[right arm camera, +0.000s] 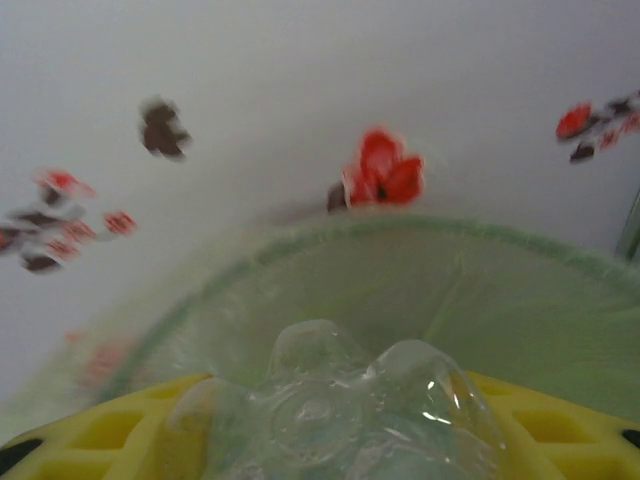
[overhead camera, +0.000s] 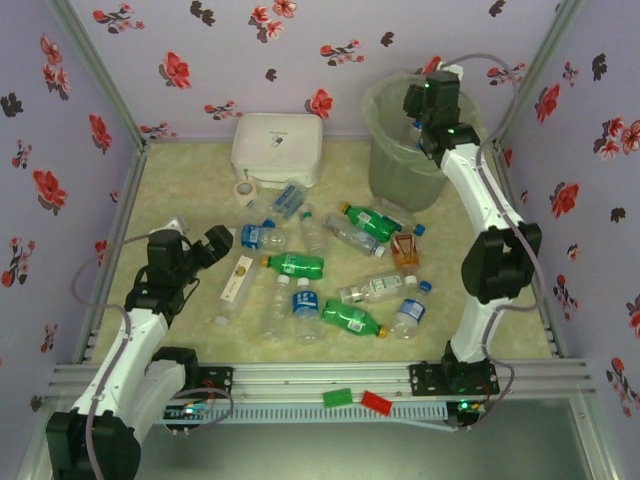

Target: Put the plastic bottles in the bin

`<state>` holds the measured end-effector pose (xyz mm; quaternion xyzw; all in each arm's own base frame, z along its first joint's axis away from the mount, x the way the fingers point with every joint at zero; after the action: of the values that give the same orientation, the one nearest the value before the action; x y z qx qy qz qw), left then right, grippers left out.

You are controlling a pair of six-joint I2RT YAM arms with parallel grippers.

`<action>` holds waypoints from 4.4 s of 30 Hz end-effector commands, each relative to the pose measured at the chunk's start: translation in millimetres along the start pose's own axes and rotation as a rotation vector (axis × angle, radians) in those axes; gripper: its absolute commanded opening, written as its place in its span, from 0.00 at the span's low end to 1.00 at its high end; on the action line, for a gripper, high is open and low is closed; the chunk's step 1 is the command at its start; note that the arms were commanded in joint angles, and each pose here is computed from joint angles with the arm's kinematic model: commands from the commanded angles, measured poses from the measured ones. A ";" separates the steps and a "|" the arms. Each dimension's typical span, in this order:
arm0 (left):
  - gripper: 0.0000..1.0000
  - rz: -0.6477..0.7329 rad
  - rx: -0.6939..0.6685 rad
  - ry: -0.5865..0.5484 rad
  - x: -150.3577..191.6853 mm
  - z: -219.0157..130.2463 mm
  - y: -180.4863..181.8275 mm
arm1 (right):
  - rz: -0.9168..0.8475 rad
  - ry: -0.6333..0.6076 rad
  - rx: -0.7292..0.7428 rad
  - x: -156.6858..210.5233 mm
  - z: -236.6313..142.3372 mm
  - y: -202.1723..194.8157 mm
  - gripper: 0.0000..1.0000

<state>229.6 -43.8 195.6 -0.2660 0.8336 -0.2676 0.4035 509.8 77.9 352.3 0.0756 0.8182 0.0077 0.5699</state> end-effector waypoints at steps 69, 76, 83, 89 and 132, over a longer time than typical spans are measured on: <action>0.87 0.386 -0.400 0.461 98.7 31.1 46.7 | 0.062 0.398 -0.390 251.7 -187.6 116.6 1.00; 0.64 0.389 -0.405 0.440 97.7 32.5 46.7 | 0.006 0.438 -0.371 250.7 -187.4 120.5 1.00; 0.38 0.371 -0.374 0.392 91.4 22.6 41.4 | 0.000 0.453 -0.489 244.9 -195.2 131.5 1.00; 0.25 0.296 -0.203 0.256 68.4 3.5 6.6 | 0.036 0.426 -0.645 234.2 -205.7 144.9 1.00; 0.58 0.490 0.578 0.201 116.1 1.4 -173.0 | 0.172 0.249 -0.917 191.6 -223.7 170.8 0.55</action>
<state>208.5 -242.6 230.5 0.0856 0.8154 -0.4043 0.4054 256.3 286.5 268.7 -0.1146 0.7892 0.4197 0.4334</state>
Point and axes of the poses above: each hand's point on the last joint's axis, 136 mm out from that joint toward the fingers, its own z axis out along the fingers, its own y axis along the line the jaws close on, x = y × z, the point moved 7 cm from there along -z, back along the fingers, and after that the axes turned 7 degrees about -z, right-handed, at the moved point
